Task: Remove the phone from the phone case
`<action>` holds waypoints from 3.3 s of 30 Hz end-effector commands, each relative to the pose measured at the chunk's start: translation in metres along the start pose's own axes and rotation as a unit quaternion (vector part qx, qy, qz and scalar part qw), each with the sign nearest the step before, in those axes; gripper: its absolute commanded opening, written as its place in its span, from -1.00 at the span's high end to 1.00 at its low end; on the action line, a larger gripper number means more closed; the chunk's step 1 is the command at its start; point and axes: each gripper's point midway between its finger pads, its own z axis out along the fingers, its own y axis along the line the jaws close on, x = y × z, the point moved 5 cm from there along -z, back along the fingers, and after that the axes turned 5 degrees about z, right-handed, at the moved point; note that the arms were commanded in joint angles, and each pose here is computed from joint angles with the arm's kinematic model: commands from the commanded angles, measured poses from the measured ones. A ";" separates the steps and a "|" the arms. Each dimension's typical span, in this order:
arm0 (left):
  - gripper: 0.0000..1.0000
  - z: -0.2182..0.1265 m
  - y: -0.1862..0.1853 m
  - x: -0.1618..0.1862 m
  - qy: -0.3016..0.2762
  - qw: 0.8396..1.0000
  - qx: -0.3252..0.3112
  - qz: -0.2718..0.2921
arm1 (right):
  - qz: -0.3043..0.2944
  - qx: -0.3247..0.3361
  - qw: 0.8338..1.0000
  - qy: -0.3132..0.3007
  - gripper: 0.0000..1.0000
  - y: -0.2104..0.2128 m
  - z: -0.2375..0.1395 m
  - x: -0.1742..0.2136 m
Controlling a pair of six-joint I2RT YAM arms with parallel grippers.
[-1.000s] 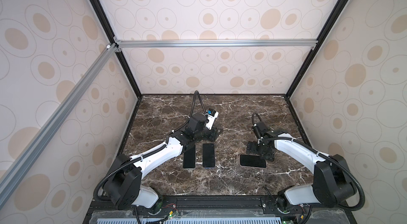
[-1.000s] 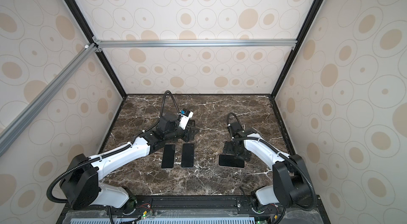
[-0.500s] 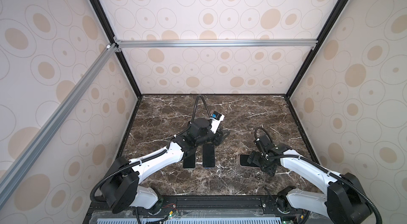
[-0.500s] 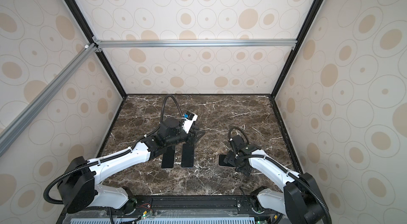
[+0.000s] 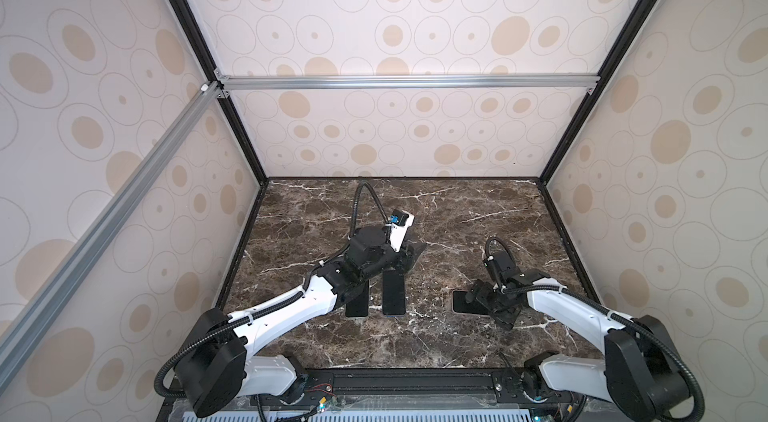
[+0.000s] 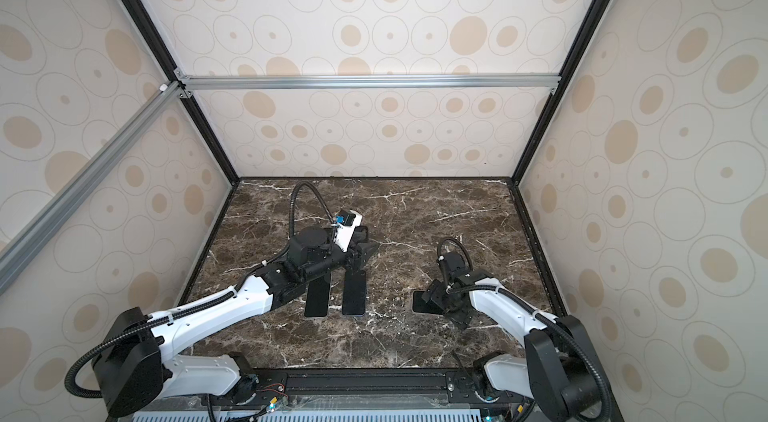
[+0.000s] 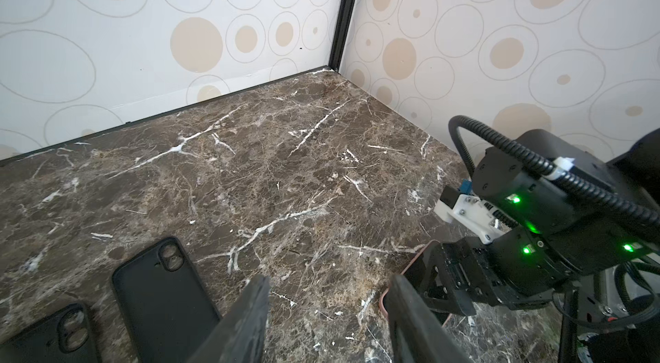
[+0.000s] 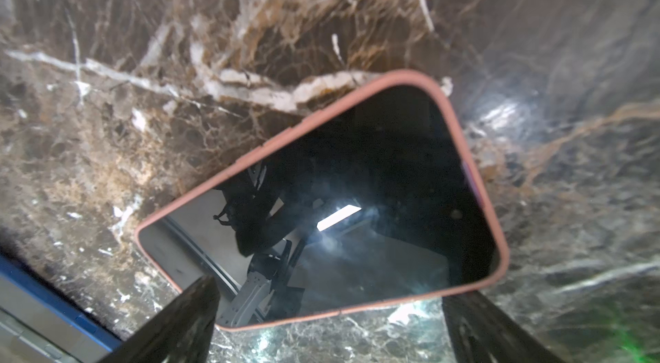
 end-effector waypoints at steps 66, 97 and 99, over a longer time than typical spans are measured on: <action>-0.98 -0.006 0.021 0.010 -0.003 0.993 -0.066 -0.100 | -0.043 0.116 0.992 -0.002 -0.97 0.084 0.036 -0.103; -0.67 0.093 -0.015 0.062 0.151 0.972 0.091 -0.159 | -0.071 -0.100 0.992 -0.023 -0.30 0.081 0.009 -0.097; -0.62 0.101 -0.024 0.070 0.164 0.966 0.108 -0.166 | -0.062 -0.133 0.989 -0.020 -0.30 0.076 0.008 -0.096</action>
